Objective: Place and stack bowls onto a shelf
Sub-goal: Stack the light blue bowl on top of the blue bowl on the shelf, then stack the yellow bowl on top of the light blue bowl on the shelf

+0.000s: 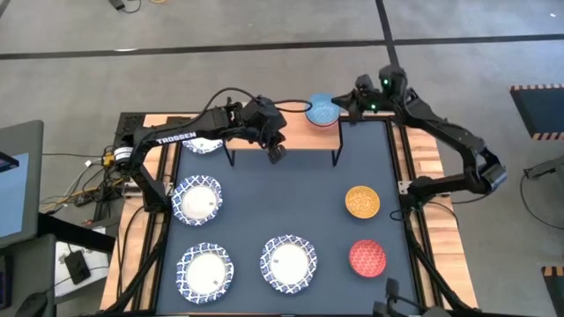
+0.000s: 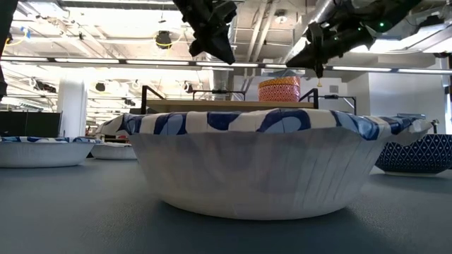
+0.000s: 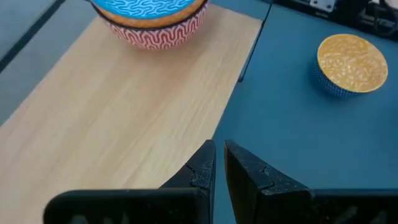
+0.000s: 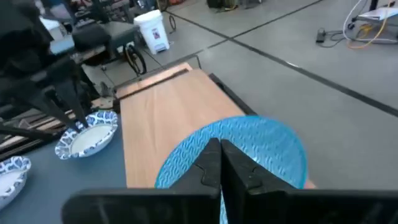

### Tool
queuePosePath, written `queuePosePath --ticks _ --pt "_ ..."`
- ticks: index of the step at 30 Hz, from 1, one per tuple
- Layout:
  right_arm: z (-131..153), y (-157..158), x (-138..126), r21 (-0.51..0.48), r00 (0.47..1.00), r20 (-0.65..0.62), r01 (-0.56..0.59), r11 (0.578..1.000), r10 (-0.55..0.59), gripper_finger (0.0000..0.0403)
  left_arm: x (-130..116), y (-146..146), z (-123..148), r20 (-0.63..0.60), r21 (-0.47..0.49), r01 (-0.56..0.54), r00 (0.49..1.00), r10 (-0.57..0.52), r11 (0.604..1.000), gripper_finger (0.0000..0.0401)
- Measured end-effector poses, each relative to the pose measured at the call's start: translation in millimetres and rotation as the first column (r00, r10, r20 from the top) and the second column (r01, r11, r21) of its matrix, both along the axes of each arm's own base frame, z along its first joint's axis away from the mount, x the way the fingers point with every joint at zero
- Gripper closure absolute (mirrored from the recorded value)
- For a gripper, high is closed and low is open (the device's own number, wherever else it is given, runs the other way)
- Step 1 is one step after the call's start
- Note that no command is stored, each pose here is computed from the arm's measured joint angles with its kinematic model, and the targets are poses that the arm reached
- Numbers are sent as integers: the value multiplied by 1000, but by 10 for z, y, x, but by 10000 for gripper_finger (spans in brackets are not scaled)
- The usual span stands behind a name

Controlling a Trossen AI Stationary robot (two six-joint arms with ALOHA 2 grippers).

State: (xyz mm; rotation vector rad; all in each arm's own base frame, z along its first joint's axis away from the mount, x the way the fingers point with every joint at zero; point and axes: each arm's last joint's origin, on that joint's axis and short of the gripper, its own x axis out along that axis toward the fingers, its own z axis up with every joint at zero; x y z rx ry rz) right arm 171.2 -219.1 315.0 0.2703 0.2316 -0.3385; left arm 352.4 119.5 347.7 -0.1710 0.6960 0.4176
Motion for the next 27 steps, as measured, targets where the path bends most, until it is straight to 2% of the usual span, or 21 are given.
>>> queuePosePath --ticks 4,11,15,19,23,27 --pt "-138 -3 -10 -8 1000 -22 5 1000 -5 360 23 9 29 35 18 3 999 -4 1000 381" --pt "-261 -40 -78 -5 999 -1 37 999 -37 383 43 25 61 84 9 -18 996 18 1000 381" --pt "-322 -46 -114 41 999 1 33 999 -33 377 46 26 65 97 -8 -34 995 34 999 381" --pt "-294 -45 -114 32 1000 26 8 999 -9 363 45 27 65 104 -24 -52 993 54 998 381" --pt "-143 -82 -109 -17 997 75 21 1000 -19 369 44 30 65 105 -26 -64 992 67 998 381" --pt "14 -131 -123 1 990 94 102 995 -102 381 43 33 66 105 -24 -74 992 76 997 381"
